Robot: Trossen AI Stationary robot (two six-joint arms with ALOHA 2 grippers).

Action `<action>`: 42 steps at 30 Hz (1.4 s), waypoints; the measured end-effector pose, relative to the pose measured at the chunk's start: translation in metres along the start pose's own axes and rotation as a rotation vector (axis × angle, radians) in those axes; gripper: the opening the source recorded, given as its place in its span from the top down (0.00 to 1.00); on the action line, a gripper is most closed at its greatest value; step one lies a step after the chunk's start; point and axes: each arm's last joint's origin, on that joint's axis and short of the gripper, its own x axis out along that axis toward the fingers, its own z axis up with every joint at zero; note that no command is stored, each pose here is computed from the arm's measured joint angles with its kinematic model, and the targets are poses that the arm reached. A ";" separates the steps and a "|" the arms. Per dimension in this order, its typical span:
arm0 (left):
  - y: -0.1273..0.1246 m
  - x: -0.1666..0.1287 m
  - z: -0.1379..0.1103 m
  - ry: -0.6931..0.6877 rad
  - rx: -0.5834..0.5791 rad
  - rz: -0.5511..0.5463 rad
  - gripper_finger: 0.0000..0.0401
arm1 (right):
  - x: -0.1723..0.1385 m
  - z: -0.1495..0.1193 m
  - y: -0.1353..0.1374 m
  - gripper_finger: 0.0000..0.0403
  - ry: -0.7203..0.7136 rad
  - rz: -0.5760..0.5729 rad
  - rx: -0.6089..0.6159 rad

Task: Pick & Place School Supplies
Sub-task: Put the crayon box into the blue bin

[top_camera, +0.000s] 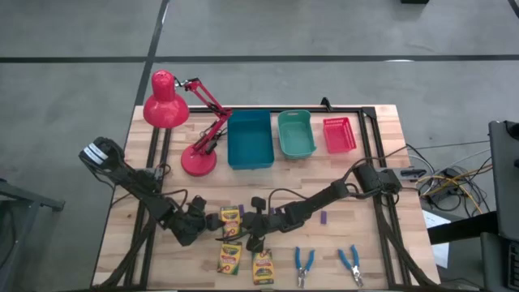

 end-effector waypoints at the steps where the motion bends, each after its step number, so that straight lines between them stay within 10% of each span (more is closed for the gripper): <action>1: 0.000 0.000 0.001 -0.002 -0.004 0.000 0.43 | 0.000 0.000 0.000 0.98 0.000 0.000 0.000; 21: -0.004 0.007 0.007 -0.033 -0.026 -0.014 0.45 | 0.001 0.000 0.000 0.98 0.001 0.000 -0.001; 42: -0.008 0.007 0.006 -0.035 0.006 -0.057 0.85 | 0.001 0.000 0.000 0.98 0.002 -0.001 -0.001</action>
